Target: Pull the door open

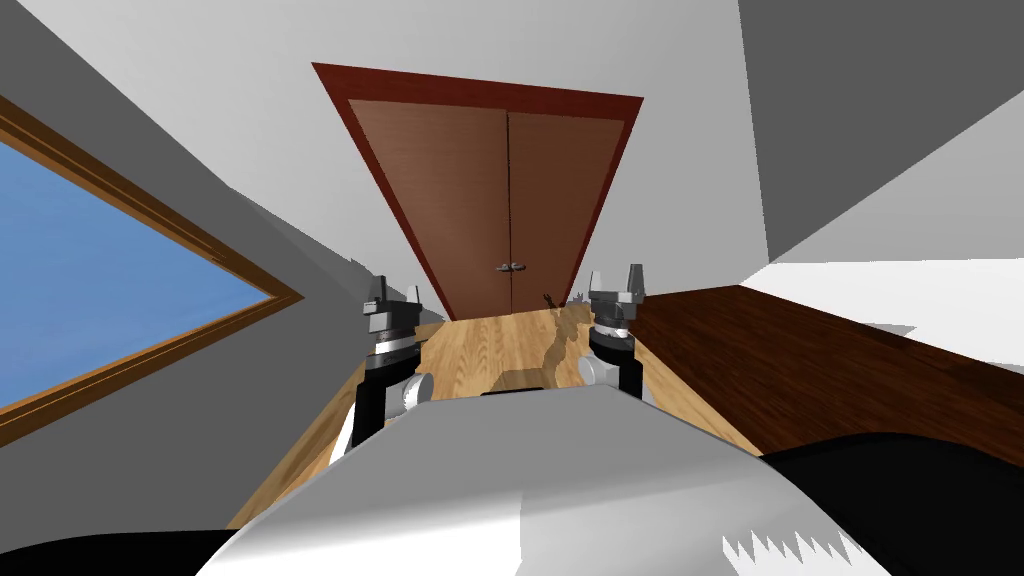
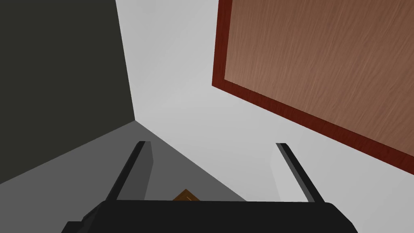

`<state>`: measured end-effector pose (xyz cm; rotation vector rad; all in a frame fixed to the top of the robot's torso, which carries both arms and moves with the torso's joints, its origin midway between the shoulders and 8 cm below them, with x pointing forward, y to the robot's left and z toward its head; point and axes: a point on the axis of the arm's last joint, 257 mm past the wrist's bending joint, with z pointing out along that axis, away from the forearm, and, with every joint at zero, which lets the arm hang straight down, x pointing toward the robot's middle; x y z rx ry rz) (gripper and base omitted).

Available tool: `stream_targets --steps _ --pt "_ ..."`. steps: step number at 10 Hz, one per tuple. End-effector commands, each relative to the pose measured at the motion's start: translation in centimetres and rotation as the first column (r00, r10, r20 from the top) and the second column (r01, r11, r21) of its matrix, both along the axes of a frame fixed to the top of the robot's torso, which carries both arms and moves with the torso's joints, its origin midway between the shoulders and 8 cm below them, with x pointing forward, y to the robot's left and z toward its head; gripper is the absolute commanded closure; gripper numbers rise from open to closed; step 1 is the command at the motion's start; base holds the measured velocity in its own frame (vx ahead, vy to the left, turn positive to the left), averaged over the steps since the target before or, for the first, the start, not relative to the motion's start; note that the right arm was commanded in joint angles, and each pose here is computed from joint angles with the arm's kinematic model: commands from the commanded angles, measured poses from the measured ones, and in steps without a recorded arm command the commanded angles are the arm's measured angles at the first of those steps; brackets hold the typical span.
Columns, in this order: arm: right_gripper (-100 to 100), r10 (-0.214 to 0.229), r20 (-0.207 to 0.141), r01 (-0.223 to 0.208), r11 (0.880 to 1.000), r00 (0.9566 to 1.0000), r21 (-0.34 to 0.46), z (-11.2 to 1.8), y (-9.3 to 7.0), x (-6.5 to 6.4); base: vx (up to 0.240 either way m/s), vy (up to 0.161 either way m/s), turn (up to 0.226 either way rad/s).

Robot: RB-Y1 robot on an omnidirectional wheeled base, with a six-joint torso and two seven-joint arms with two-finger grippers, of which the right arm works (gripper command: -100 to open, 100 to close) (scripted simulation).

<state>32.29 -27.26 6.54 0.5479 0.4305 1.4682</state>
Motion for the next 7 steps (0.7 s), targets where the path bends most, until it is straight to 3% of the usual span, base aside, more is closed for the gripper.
stream_targets --steps 1,7 --pt "-100 -0.002 -0.02 0.002 1.0 0.9998 -0.003 -0.9 -0.3 0.8 0.067 0.0 0.055" --pt "-100 -0.017 -0.103 0.015 1.0 0.9946 -0.014 -5.0 -1.4 3.8 0.079 0.0 0.064"
